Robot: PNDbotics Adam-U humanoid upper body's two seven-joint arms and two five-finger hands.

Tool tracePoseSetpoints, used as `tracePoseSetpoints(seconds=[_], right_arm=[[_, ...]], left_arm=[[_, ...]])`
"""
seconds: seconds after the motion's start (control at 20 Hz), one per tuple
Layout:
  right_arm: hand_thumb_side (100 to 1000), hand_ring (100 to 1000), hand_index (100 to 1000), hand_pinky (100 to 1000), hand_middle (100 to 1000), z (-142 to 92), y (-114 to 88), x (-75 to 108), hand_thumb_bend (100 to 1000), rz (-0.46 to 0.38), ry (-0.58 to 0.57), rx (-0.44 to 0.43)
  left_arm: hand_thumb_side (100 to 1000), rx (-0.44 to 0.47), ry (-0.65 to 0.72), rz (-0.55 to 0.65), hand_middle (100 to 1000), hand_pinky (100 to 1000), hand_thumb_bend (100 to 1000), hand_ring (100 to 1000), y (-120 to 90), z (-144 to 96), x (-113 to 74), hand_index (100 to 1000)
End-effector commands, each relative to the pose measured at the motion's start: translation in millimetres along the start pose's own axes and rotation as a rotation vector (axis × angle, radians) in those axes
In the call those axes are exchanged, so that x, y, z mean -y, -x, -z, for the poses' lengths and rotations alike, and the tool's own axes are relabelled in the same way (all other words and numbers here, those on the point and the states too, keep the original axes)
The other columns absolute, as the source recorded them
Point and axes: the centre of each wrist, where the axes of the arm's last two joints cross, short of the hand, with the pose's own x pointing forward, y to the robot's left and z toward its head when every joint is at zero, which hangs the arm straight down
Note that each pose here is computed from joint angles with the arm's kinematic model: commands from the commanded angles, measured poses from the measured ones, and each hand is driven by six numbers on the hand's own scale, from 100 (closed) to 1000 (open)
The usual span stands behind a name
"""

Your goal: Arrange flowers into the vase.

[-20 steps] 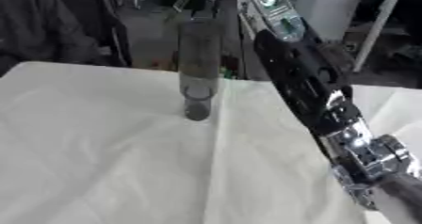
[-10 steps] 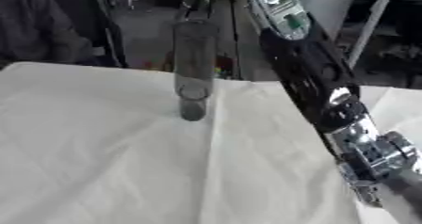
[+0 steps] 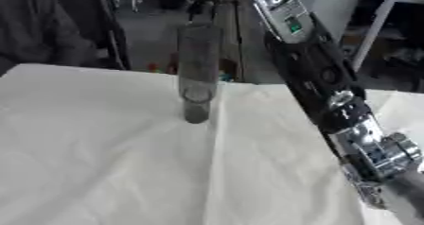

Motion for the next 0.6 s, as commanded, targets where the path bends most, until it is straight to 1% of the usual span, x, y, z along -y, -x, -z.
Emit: tracePoseSetpoints(seconds=[0.05, 0.3, 0.6], right_arm=[[857, 170, 205, 100, 100, 6, -4, 16.2, 100, -0.094, -0.021, 0.031], [862, 171, 202, 100, 100, -1, 4, 15.8, 100, -0.165, -0.051, 0.011], [879, 173, 198, 100, 100, -11, 16, 14.2, 100, -0.194, -0.095, -0.03]], left_arm=[[159, 0.034, -0.003, 0.011, 619, 683, 373, 643, -7, 5, -3.6, 816], [160, 0.034, -0.006, 0.012, 619, 682, 374, 642, -7, 5, -4.0, 816], [160, 0.033, -0.007, 0.012, 618, 682, 375, 642, -7, 5, -4.4, 816]])
